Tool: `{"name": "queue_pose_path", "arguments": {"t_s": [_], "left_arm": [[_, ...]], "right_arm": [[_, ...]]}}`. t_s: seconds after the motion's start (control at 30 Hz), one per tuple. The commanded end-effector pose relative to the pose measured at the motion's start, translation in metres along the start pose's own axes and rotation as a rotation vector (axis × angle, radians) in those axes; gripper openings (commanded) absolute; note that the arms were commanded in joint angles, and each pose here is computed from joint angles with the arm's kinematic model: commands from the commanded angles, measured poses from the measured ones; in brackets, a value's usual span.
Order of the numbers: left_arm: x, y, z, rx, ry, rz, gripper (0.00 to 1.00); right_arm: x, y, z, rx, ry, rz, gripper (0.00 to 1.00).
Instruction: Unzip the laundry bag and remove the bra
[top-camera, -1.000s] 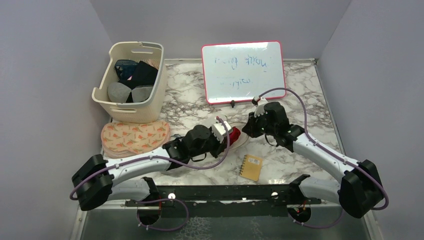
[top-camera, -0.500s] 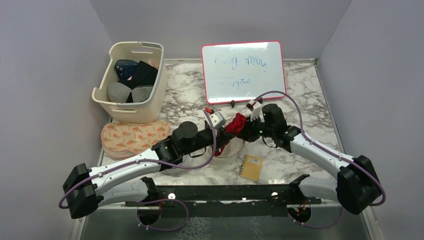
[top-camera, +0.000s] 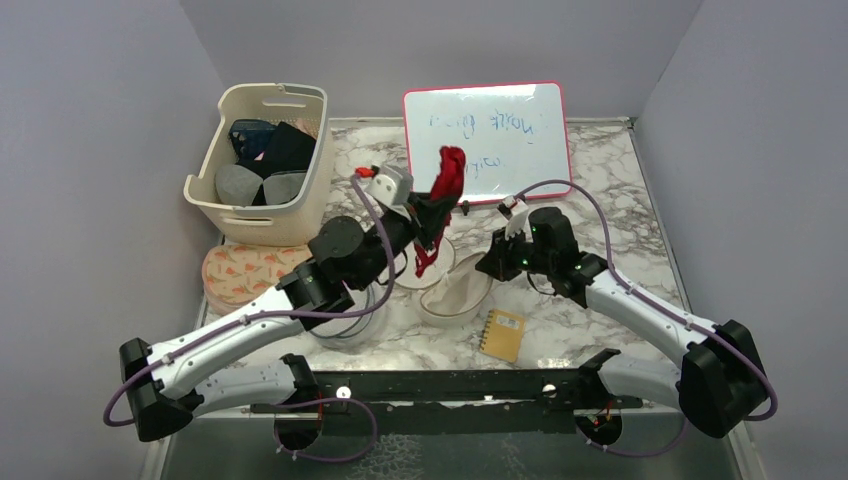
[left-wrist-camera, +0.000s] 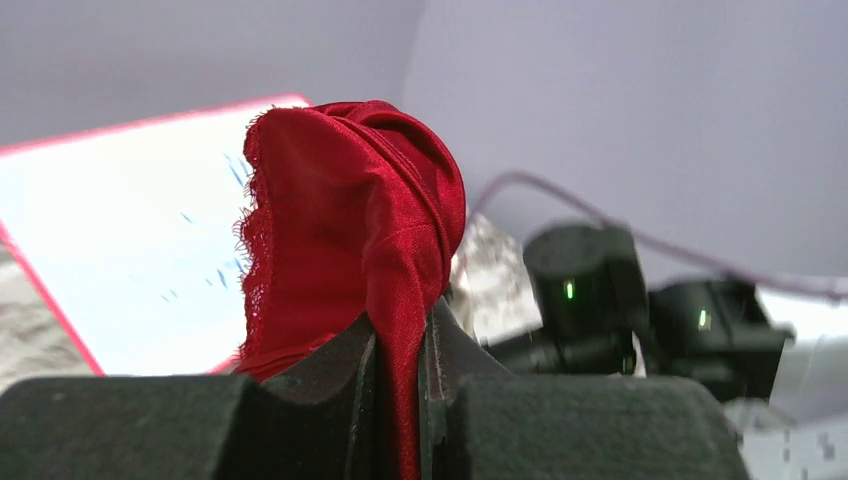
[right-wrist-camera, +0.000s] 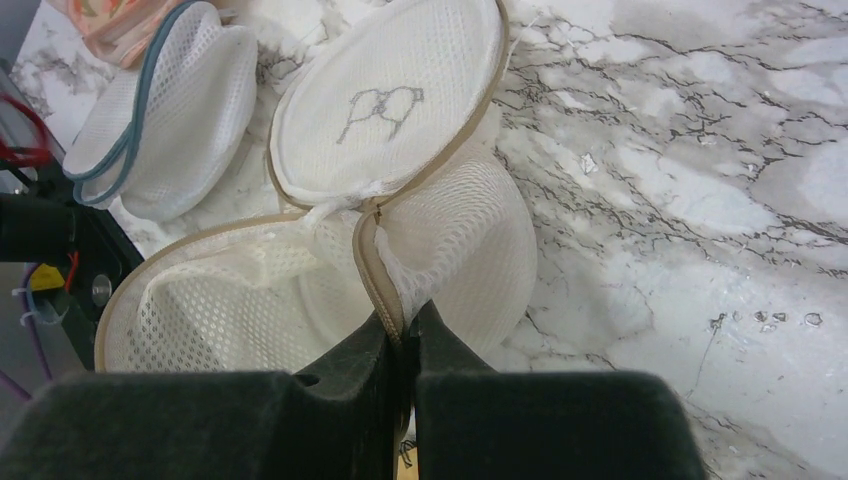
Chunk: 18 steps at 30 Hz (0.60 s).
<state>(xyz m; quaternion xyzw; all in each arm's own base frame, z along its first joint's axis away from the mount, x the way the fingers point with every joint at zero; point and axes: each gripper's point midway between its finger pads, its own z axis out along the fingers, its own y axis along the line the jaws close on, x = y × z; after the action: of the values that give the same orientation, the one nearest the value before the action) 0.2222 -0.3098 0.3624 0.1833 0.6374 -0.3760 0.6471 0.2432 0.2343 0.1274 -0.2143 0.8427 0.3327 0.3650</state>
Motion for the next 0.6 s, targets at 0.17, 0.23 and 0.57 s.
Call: {"name": "queue_pose_path", "arguments": {"t_s": [0.17, 0.23, 0.57], "left_arm": [[-0.112, 0.079, -0.025, -0.429, -0.168, 0.112, 0.00], [-0.113, 0.100, -0.026, -0.517, -0.120, 0.153, 0.00], [-0.137, 0.239, -0.054, -1.123, 0.050, 0.495, 0.00]], "right_arm": [[0.001, -0.005, 0.000, 0.030, -0.008, -0.004, 0.04], [0.000, -0.005, 0.000, 0.031, -0.005, -0.009, 0.04], [0.001, -0.007, 0.000, 0.043, 0.000, -0.013, 0.04]]}}
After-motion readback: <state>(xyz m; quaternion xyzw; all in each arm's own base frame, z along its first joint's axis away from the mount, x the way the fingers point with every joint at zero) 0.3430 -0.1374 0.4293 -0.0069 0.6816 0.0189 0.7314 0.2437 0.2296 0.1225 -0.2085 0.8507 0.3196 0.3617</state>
